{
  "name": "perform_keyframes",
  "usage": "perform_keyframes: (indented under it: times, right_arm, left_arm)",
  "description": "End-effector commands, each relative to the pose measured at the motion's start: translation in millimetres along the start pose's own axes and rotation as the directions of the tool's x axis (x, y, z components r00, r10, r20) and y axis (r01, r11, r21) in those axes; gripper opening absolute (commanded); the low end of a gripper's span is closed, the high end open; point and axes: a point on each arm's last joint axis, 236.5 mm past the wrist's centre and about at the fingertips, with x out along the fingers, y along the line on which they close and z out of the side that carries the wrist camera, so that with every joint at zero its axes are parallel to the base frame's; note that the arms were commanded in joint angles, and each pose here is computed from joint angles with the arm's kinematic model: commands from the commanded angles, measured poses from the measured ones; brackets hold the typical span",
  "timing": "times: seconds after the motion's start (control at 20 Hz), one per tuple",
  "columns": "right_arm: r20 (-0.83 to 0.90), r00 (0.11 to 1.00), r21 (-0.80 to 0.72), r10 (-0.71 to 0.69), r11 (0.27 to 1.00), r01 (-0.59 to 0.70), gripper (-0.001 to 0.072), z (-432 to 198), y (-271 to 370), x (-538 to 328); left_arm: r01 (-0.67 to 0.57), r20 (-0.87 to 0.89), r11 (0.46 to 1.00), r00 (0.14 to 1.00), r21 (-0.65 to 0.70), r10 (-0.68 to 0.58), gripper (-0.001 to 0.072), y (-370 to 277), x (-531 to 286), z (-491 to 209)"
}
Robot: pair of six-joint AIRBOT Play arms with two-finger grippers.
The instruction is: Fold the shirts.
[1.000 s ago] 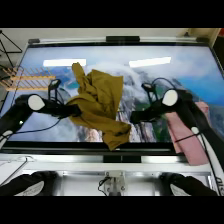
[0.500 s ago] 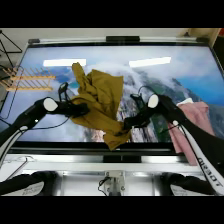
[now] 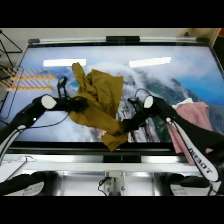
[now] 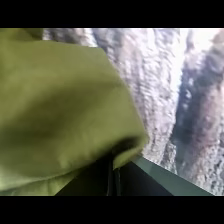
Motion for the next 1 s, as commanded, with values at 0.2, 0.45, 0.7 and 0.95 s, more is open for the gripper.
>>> perform_keyframes:
  times: [0.2, 0.45, 0.7, 0.95]
  right_arm:
    - [0.530, 0.739, -0.097, -0.415, 0.837, 0.539, 0.0062, 77, -37, -243]
    - [0.938, 0.104, 0.211, -0.329, 0.785, 0.583, 0.0062, 34, 29, -509]
    - [0.946, 0.190, 0.134, -0.264, 0.847, 0.514, 0.0062, -41, 63, -501]
    - [0.648, 0.747, -0.316, 0.149, 0.945, 0.085, 0.0061, -56, 145, -332]
  left_arm:
    - [0.113, 0.449, 0.904, 0.838, 0.412, -0.310, 0.0039, -156, -194, 140]
    - [0.146, 0.561, 0.790, 0.629, 0.595, -0.538, 0.0039, -251, -347, 134]
    - [0.125, 0.420, 0.742, 0.757, 0.659, -0.500, 0.0040, -248, -308, 95]
    - [-0.214, 0.334, 0.759, 0.942, 0.615, -0.006, 0.0039, -129, -257, 74]
